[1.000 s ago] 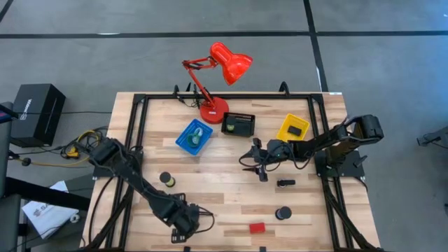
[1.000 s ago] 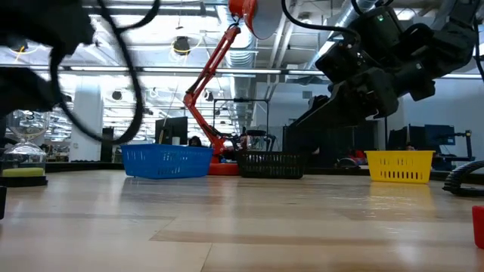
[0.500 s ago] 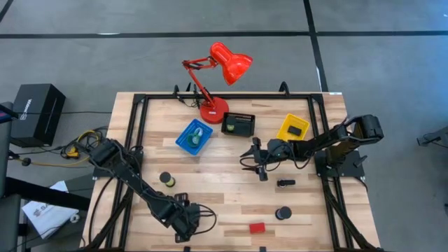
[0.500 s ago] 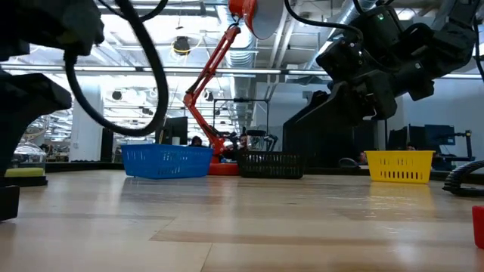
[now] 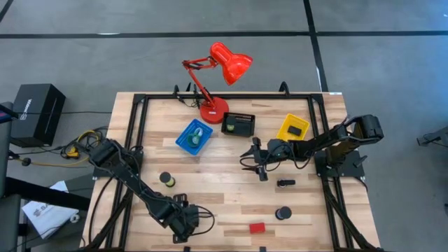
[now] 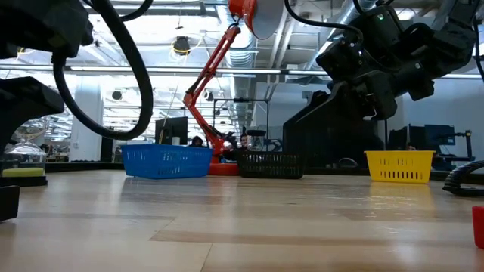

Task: Pick & Place Office items
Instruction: Put the black digital timer into the yellow bin

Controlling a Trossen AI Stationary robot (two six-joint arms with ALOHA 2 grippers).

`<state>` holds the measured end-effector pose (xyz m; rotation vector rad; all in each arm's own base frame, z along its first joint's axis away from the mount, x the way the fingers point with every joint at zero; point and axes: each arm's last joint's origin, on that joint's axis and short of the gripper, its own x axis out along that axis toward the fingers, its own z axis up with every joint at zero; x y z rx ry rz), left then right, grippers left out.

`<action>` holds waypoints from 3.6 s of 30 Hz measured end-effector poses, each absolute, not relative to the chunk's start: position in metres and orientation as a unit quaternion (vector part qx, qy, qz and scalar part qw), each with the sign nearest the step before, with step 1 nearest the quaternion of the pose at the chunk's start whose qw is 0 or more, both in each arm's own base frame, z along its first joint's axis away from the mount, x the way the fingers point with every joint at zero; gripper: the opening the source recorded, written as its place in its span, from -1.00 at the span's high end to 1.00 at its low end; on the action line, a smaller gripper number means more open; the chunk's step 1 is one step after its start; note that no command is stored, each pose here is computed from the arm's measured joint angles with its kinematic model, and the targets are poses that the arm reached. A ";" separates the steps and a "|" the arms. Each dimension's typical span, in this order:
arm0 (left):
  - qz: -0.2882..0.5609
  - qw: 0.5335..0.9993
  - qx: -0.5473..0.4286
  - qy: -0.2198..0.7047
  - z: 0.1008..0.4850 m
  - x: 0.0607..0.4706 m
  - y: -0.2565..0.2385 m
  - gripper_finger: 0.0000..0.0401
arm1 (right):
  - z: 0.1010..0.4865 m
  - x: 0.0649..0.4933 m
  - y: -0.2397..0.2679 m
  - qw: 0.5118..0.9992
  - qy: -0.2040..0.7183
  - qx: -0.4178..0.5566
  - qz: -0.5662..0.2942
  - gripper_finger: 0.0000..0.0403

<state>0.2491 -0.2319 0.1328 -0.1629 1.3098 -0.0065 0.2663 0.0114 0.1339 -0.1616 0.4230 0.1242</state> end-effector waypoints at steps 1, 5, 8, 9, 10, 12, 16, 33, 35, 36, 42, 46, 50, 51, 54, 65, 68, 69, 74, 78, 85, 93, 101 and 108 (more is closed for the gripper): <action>-0.002 0.790 -0.075 0.608 0.132 0.249 -0.232 -0.37 | 0.134 0.266 0.011 0.973 0.210 -0.080 0.062 -0.24; 0.002 0.792 -0.079 0.606 0.132 0.251 -0.229 -0.18 | 0.134 0.266 0.011 0.973 0.210 -0.079 0.061 -0.24; 0.005 0.791 -0.084 0.606 0.133 0.254 -0.226 -0.01 | 0.134 0.266 0.012 0.973 0.210 -0.079 0.062 -0.24; 0.005 0.793 -0.087 0.603 0.134 0.255 -0.225 0.04 | 0.134 0.266 0.012 0.973 0.210 -0.079 0.062 -0.24; 0.008 0.794 -0.092 0.601 0.136 0.257 -0.223 0.09 | 0.134 0.266 0.012 0.973 0.210 -0.079 0.062 -0.24; 0.015 0.802 -0.098 0.589 0.141 0.261 -0.219 0.17 | 0.134 0.266 0.012 0.973 0.210 -0.079 0.062 -0.24; 0.041 0.848 -0.094 0.520 0.168 0.275 -0.199 0.22 | 0.134 0.266 0.012 0.973 0.209 -0.079 0.062 -0.24; 0.229 0.884 0.153 0.377 0.216 0.330 -0.070 0.16 | 0.148 0.278 0.003 0.978 0.187 0.096 0.011 -0.24; 0.245 0.880 0.148 0.379 0.216 0.332 -0.058 0.15 | 0.147 0.278 0.003 0.976 0.189 0.109 0.007 -0.24; 0.252 0.878 0.144 0.380 0.216 0.333 -0.053 0.15 | 0.147 0.278 0.003 0.975 0.189 0.115 0.006 -0.24; 0.251 0.880 0.132 0.380 0.217 0.338 -0.036 0.15 | 0.157 0.281 0.000 0.974 0.135 0.182 -0.002 -0.24; 0.233 0.883 0.165 0.373 0.220 0.342 -0.036 0.14 | 0.163 0.283 -0.010 0.968 0.102 0.227 -0.017 -0.24; 0.231 0.890 0.167 0.356 0.223 0.345 -0.036 0.14 | 0.163 0.282 -0.022 0.958 0.096 0.266 -0.041 -0.24; 0.232 0.890 0.171 0.353 0.224 0.345 -0.036 0.14 | 0.163 0.282 -0.024 0.958 0.095 0.267 -0.044 -0.24; 0.224 0.886 0.196 0.356 0.224 0.346 -0.035 0.16 | 0.163 0.281 -0.030 0.958 0.092 0.268 -0.053 -0.24; 0.232 0.879 0.212 0.357 0.226 0.348 -0.022 0.17 | 0.168 0.284 -0.033 0.958 0.077 0.270 -0.056 -0.24; 0.230 0.884 0.221 0.341 0.229 0.351 -0.022 0.19 | 0.175 0.288 -0.039 0.954 0.061 0.286 -0.063 -0.24; 0.230 0.886 0.221 0.336 0.230 0.352 -0.022 0.19 | 0.178 0.290 -0.041 0.953 0.058 0.289 -0.066 -0.24; 0.234 0.889 0.223 0.325 0.232 0.354 -0.019 0.17 | 0.186 0.301 -0.051 0.950 0.081 0.291 -0.082 -0.24; 0.230 0.882 0.248 0.329 0.233 0.355 -0.015 0.18 | 0.190 0.306 -0.051 0.947 0.114 0.290 -0.080 -0.20; 0.236 0.885 0.244 0.319 0.235 0.356 -0.012 0.17 | 0.194 0.308 -0.056 0.938 0.103 0.318 -0.089 0.05; 0.236 0.884 0.244 0.320 0.235 0.356 -0.011 0.18 | 0.194 0.308 -0.059 0.936 0.104 0.326 -0.087 0.43; 0.233 0.885 0.244 0.321 0.235 0.356 -0.012 0.08 | 0.193 0.308 -0.058 0.935 0.115 0.328 -0.062 0.67; 0.237 0.885 0.243 0.318 0.235 0.357 -0.012 -0.03 | 0.189 0.306 -0.058 0.935 0.136 0.321 -0.066 0.75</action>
